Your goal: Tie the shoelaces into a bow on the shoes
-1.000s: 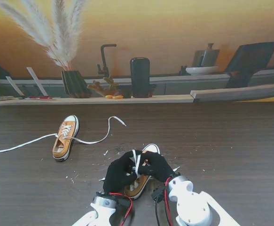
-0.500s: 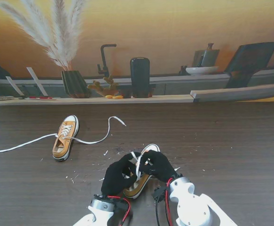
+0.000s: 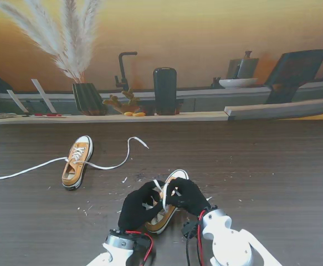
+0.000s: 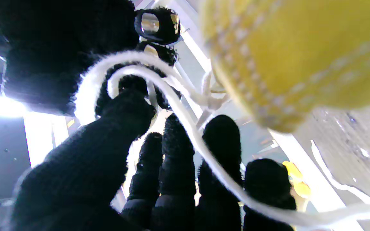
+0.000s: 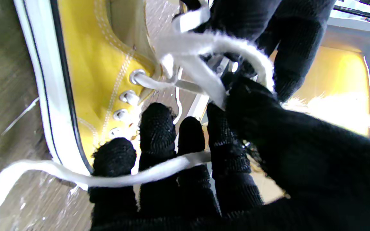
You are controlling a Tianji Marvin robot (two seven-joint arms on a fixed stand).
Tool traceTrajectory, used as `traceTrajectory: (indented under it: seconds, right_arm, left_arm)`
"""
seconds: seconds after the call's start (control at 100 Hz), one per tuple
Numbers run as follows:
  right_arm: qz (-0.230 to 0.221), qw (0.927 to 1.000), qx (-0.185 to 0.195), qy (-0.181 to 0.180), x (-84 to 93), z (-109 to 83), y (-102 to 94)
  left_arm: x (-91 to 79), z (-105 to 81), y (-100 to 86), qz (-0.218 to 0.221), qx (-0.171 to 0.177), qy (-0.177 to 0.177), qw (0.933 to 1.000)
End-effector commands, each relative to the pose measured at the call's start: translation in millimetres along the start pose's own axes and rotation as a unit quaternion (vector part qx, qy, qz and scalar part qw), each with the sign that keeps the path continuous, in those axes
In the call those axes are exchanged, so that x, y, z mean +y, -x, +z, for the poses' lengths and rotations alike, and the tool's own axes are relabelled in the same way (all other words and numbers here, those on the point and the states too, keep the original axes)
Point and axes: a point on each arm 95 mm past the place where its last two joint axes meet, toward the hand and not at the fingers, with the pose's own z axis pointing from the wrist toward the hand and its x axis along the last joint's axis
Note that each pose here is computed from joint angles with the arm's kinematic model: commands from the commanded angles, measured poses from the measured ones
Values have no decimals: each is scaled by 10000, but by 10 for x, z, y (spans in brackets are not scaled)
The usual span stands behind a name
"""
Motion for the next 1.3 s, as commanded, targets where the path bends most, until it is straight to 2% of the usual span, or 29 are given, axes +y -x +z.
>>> traceTrajectory:
  seconds: [0.0, 0.41, 0.99, 1.29]
  right_arm:
    - [16, 10000, 21, -38, 0, -12, -9]
    - [-44, 9999, -11, -112, 23, -31, -2]
    - [-119, 9992, -180, -340, 27, -48, 0]
    - [-202, 9969, -301, -692, 12, -69, 10]
  left_arm:
    - [30, -112, 72, 65, -169, 84, 9998]
    - [42, -71, 50, -102, -243, -105, 9996]
    - [125, 8, 28, -312, -48, 150, 9994]
    - [139, 28, 35, -341, -55, 250, 9991]
